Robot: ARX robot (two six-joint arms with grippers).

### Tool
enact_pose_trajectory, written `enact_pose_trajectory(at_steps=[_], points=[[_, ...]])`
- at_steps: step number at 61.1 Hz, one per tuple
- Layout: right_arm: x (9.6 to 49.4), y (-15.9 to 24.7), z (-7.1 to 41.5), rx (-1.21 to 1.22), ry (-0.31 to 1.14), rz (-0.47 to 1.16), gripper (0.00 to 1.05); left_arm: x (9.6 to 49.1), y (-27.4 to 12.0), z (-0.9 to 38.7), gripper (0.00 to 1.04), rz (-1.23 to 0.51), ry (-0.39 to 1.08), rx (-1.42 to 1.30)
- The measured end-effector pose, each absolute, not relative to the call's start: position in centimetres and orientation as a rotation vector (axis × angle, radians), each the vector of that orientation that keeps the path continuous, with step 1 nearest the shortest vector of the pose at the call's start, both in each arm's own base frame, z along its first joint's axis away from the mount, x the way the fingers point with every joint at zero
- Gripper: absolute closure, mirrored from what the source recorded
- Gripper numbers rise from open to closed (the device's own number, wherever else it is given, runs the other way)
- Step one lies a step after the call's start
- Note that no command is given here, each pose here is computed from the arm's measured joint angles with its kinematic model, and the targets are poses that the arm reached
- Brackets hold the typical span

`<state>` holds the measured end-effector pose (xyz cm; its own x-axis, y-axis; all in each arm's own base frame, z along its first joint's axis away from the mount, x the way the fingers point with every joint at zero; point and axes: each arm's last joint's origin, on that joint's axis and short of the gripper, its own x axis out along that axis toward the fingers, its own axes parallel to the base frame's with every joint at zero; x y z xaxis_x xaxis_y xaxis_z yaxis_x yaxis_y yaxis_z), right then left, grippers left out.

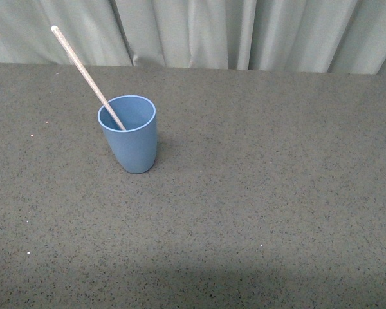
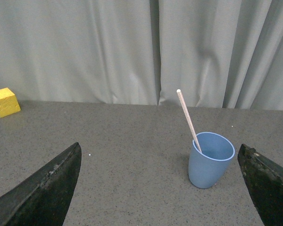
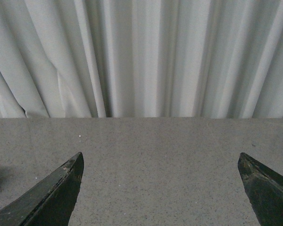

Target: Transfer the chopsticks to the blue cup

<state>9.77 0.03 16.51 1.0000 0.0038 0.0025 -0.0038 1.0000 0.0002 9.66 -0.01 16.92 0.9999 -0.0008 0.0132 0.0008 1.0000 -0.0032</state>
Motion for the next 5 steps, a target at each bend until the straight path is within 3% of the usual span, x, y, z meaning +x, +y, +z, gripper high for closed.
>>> enact_pose_trajectory(at_steps=[5], points=[[9.77, 0.03, 16.51, 0.0, -0.002, 0.004, 0.09, 9.66, -0.01, 16.92, 0.07, -0.001, -0.013, -0.003]])
